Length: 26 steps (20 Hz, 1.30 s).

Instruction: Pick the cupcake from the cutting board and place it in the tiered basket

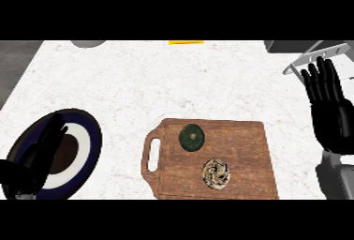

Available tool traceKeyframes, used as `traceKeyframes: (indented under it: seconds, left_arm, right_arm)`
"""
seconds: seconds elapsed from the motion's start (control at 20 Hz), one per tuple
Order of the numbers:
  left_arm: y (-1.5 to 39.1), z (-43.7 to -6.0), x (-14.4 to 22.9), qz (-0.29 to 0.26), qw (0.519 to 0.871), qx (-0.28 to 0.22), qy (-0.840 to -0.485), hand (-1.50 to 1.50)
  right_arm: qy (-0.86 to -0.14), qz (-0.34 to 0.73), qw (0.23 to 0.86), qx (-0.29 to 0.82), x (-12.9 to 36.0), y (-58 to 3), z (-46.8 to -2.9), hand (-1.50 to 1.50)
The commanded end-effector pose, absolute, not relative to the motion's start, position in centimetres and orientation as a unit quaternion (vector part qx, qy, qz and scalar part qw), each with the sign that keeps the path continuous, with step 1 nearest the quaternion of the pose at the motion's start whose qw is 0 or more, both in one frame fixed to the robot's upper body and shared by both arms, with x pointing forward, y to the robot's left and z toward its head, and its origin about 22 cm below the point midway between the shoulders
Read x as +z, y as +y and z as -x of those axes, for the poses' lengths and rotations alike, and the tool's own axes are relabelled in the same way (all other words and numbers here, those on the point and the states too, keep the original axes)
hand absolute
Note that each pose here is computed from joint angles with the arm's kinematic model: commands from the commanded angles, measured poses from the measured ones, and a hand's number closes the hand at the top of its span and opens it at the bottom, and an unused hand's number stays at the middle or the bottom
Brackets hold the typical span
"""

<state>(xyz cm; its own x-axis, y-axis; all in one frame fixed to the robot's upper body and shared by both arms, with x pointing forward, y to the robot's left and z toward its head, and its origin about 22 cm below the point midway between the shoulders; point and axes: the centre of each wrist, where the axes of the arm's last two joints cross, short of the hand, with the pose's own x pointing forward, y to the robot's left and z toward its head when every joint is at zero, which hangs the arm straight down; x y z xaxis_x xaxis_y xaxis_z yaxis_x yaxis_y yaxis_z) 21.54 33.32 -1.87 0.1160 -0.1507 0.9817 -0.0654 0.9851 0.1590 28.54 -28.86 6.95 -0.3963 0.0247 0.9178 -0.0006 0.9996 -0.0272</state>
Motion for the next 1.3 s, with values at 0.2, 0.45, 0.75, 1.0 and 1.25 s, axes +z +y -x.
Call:
traceKeyframes:
  seconds: [0.2, 0.45, 0.75, 1.0, 1.25]
  left_arm:
    - [30.7, -20.4, -4.3, -0.145, 0.773, -0.008, -0.618, 0.0]
    - [30.3, -19.5, -5.4, -0.136, 0.79, 0.017, -0.598, 0.0]
    - [24.1, -20.4, -6.7, -0.123, 0.783, 0.0, -0.609, 0.0]
    - [24.6, -21.0, -5.6, -0.122, 0.785, -0.004, -0.608, 0.0]
    - [24.7, -21.1, -5.6, -0.121, 0.788, -0.014, -0.604, 0.0]
  right_arm:
    - [-0.835, 0.16, 0.525, 0.028, 9.9, -27.3, -24.0, 1.5]
    - [-0.699, 0.312, 0.589, -0.257, 3.5, -29.3, -21.3, -1.5]
    - [-0.758, 0.291, 0.54, -0.22, 6.8, -24.3, -14.0, -1.5]
    - [-0.665, 0.288, 0.685, -0.075, 5.5, -23.1, -10.5, -1.5]
    - [-0.593, 0.322, 0.735, 0.067, 6.6, -22.9, -8.0, -1.5]
